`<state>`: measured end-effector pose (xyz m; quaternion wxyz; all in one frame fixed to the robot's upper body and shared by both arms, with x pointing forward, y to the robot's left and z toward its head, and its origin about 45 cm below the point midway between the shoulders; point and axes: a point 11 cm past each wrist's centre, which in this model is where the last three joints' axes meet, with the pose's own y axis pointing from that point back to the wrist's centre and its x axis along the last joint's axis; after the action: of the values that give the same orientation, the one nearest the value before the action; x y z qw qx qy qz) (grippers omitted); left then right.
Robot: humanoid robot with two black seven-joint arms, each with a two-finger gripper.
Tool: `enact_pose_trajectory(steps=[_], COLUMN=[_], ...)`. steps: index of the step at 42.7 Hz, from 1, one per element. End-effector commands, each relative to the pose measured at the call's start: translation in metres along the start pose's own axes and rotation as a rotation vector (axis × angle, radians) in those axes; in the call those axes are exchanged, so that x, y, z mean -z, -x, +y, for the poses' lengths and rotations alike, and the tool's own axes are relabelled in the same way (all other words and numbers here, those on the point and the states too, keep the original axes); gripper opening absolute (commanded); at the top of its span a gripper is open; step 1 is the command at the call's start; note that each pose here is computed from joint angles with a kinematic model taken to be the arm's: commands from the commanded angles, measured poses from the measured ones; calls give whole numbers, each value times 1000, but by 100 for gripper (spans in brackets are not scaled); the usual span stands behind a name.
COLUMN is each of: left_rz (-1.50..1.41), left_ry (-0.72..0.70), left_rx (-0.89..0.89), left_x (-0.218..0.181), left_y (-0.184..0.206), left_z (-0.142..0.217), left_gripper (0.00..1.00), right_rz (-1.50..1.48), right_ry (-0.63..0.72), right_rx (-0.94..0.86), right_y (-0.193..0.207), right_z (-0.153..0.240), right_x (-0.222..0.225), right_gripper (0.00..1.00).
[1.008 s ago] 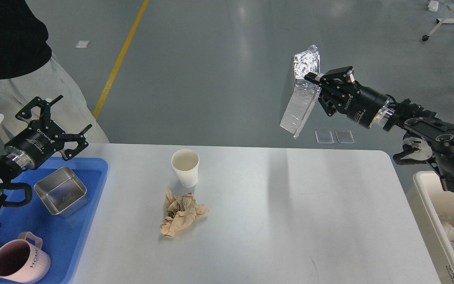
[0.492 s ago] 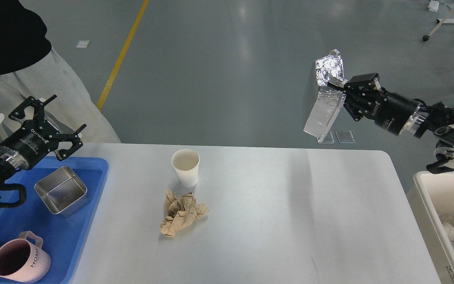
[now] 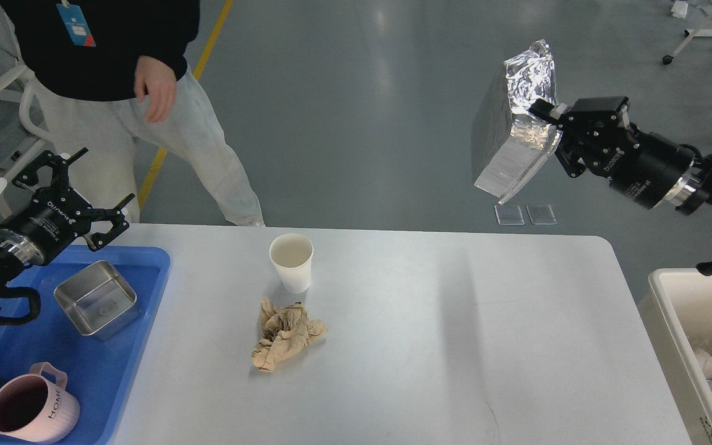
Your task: Tidy desktop
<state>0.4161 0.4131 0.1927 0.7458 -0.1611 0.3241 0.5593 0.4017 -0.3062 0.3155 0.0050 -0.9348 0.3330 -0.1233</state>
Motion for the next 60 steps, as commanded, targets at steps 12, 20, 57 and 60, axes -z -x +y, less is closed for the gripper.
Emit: enact_pose_trajectory(steps=[12,20,57,60], left_rz=[3,3,5,5], left_ry=[-3,-5,-7,-7], left_rx=[-1,-3,-12,-12], left_x=[2,3,4,4], left_y=[0,-1,-4,-4], left_z=[0,0,3,3], left_gripper=[98,98,98,98], right_rz=[356,459,941,956], right_ry=[214,220,463,423], right_rx=[328,442,723,723], right_y=[33,53,64,71], right_z=[41,56,91,88], right_x=[10,34,7,0], right_gripper=[0,0,0,0])
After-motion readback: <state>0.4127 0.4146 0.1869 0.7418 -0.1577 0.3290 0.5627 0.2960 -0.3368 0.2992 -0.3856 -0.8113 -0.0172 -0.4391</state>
